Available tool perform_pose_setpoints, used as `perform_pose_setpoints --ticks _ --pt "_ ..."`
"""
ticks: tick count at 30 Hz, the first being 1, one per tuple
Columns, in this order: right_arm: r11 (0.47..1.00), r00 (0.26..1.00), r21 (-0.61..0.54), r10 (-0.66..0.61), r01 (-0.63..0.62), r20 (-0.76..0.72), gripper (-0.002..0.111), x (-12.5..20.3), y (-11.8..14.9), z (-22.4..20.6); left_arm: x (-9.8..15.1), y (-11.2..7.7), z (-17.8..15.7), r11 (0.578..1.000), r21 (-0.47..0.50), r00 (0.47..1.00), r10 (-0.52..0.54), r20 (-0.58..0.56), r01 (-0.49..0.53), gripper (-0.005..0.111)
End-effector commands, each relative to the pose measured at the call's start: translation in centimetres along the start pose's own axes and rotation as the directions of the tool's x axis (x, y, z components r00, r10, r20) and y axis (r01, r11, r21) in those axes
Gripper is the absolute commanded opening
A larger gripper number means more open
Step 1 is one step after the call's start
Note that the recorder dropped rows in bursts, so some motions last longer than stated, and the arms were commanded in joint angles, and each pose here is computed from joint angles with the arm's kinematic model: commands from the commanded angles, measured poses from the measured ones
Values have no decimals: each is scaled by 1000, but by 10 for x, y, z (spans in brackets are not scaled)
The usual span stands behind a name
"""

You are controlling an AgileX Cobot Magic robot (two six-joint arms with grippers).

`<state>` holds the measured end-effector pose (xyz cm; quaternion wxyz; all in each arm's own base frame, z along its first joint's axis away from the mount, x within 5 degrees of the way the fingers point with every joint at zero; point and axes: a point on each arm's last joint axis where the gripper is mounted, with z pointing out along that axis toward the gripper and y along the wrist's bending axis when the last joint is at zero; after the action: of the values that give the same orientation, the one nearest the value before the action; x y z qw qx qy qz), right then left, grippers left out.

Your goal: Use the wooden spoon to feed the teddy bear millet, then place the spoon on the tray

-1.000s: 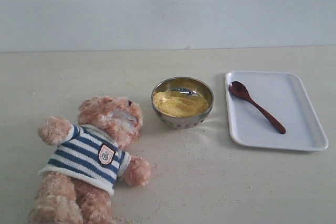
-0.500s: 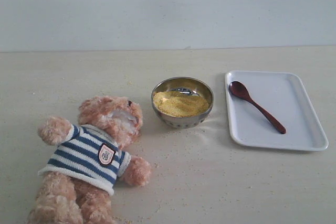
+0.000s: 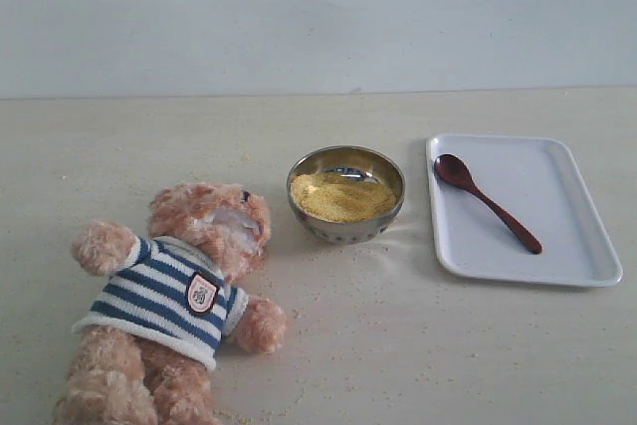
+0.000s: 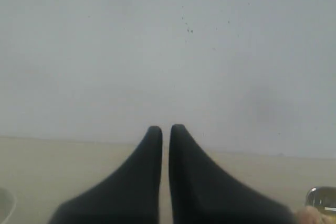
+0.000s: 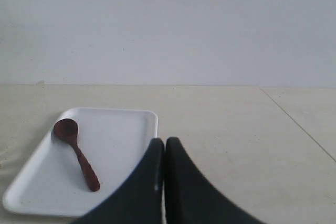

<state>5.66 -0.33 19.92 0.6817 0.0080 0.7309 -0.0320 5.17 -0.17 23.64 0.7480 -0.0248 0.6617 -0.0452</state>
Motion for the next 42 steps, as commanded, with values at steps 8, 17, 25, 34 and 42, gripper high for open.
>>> perform_pose_setpoints --ticks 8,17,25,34,42 --pt "1000 1000 4 -7 7 15 0 -1 0 0 14 2 1 999 9 999 -37 29 36 5" --pt "1000 1000 4 -7 7 15 0 -1 0 0 13 0 1 999 33 997 12 75 -14 5" --pt "1000 1000 4 -7 7 15 0 -1 0 0 13 0 1 999 31 997 24 75 -26 5" --pt "1000 1000 4 -7 7 15 0 -1 0 0 18 1 2 992 16 992 127 23 -127 5" --pt "1000 1000 4 -7 7 15 0 -1 0 0 18 2 2 976 8 976 216 24 -216 5"
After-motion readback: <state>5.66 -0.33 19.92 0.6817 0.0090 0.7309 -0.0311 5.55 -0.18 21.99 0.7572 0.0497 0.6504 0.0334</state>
